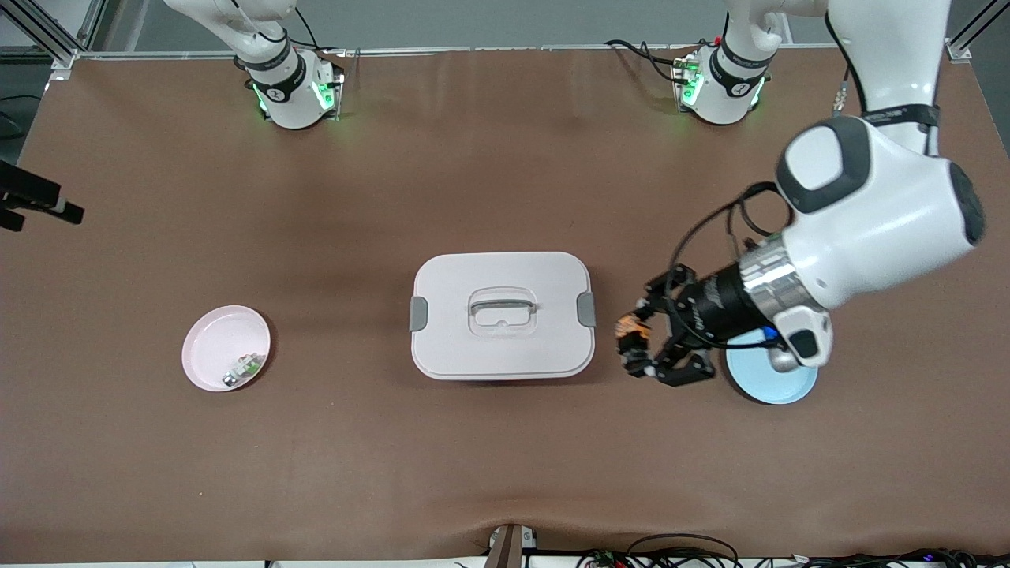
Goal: Transfer orange switch to right arm and place
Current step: 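Lift the switch with the left gripper and carry it toward the box, then hold the switch above the box while the right gripper reaches it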
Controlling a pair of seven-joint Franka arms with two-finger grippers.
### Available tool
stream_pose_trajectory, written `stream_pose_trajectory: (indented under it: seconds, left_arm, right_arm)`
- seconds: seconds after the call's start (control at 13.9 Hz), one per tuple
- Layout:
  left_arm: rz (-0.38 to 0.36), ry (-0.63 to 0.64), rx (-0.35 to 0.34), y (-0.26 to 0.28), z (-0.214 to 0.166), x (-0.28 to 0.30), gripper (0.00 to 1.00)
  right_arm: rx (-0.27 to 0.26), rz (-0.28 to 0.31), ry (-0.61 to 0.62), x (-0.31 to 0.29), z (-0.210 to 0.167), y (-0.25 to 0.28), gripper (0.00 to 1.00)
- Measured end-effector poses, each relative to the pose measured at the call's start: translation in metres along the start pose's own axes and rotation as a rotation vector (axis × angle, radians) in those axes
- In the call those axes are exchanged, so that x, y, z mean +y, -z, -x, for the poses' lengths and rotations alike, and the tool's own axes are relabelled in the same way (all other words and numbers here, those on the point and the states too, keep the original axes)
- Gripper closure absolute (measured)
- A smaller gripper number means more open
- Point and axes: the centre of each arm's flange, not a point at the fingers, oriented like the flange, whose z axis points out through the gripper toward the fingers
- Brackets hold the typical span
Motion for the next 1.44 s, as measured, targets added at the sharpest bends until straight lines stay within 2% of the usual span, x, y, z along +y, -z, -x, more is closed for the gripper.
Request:
stream_pose_trajectory:
  seconds: [0.14, 0.29, 0.43, 0.57, 0.72, 0.79, 1.01, 1.15, 1.44]
  left_arm:
    - [0.013, 0.024, -0.028, -0.021, 0.054, -0.022, 0.27]
    - [0.017, 0.023, -0.056, -0.044, 0.098, -0.046, 0.27]
    - [0.008, 0.021, -0.078, -0.069, 0.133, -0.072, 0.27]
    - [-0.013, 0.029, -0.086, -0.096, 0.153, -0.094, 0.27]
    - [-0.048, 0.021, -0.081, -0.126, 0.161, -0.113, 0.27]
    - [-0.066, 0.020, -0.079, -0.141, 0.163, -0.121, 0.27]
    - [-0.125, 0.064, -0.085, -0.177, 0.168, -0.143, 0.27]
    - [-0.148, 0.111, -0.097, -0.188, 0.165, -0.147, 0.27]
    - [-0.158, 0.156, -0.096, -0.195, 0.157, -0.145, 0.27]
  right_arm:
    - [-0.026, -0.111, 0.036, -0.013, 0.003, -0.003, 0.00]
    - [-0.027, -0.176, 0.054, -0.019, 0.002, -0.007, 0.00]
    - [-0.032, -0.218, 0.048, -0.013, -0.001, -0.013, 0.00]
    - [-0.027, -0.233, 0.047, 0.004, -0.010, -0.025, 0.00]
    - [0.021, -0.237, 0.083, 0.022, -0.021, -0.038, 0.00]
    - [0.027, -0.254, 0.096, 0.024, -0.023, -0.044, 0.00]
    - [0.029, -0.384, 0.086, 0.017, -0.027, -0.067, 0.00]
    - [0.035, -0.424, 0.035, 0.018, -0.024, -0.090, 0.00]
    - [0.044, -0.431, -0.075, -0.013, -0.004, -0.122, 0.00]
